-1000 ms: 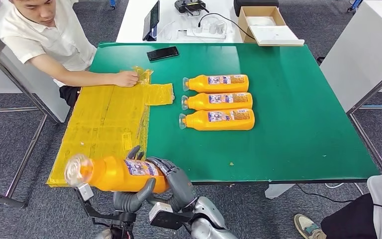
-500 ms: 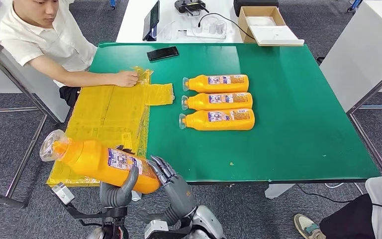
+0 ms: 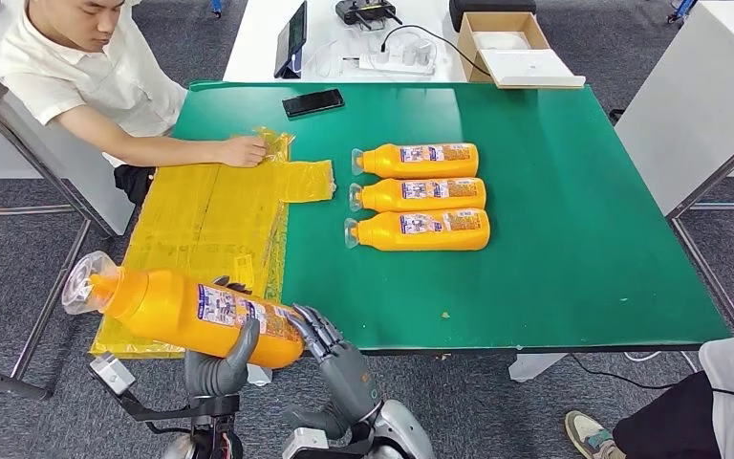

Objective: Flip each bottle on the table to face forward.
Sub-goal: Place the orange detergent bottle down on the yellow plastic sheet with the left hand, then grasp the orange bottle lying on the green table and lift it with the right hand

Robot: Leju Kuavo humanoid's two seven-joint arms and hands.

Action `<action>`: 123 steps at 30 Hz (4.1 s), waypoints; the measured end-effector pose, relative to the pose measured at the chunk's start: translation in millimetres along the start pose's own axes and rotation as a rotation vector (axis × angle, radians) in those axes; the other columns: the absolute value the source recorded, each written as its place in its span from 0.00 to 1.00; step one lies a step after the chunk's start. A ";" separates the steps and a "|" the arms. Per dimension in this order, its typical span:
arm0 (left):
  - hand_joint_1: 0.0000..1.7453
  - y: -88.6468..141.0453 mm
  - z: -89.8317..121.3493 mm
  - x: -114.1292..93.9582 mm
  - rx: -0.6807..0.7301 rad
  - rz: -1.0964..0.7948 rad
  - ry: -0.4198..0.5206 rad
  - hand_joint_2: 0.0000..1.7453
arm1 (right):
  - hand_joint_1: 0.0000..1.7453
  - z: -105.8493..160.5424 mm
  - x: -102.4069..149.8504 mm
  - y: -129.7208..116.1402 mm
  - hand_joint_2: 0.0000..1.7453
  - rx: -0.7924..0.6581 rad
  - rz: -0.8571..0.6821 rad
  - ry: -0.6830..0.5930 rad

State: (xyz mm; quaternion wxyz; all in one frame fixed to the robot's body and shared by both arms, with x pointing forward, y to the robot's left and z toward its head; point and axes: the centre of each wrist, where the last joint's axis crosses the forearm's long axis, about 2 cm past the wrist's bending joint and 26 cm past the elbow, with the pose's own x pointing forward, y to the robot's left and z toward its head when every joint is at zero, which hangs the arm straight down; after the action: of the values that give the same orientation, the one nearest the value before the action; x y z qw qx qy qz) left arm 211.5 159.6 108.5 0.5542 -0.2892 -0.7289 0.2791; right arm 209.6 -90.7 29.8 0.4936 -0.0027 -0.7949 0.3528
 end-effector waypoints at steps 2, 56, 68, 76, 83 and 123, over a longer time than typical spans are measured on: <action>1.00 7.7 -1.1 4.2 -0.003 -0.039 -0.006 1.00 | 0.00 13.9 -6.4 -1.3 0.00 -0.023 0.002 0.033; 0.00 131.7 -168.3 33.3 -0.451 -1.650 0.622 0.00 | 0.00 25.8 -15.8 -119.3 0.00 -0.892 -0.022 0.124; 0.00 125.2 -132.6 25.2 -0.294 -1.434 0.158 1.00 | 0.00 33.0 -20.2 -117.1 0.00 -0.864 -0.017 0.134; 0.00 77.3 -102.3 17.7 -0.057 -1.208 -0.297 1.00 | 0.00 38.7 -18.6 -110.2 0.00 -0.833 0.013 0.141; 0.00 44.0 -82.2 22.8 0.084 -1.025 -0.454 1.00 | 0.00 37.2 -20.7 -111.0 1.00 -0.753 0.126 0.115; 0.00 -4.2 -24.8 13.3 -0.009 -0.785 -0.425 1.00 | 0.00 35.4 -136.3 -203.6 1.00 -0.180 0.596 0.706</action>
State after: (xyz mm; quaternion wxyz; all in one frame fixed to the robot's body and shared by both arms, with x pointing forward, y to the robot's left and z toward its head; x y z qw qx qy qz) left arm 232.2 168.6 125.8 0.4548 0.0704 -0.8824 0.0976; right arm 321.7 -311.4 28.5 0.6087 -0.3933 -0.5705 0.3866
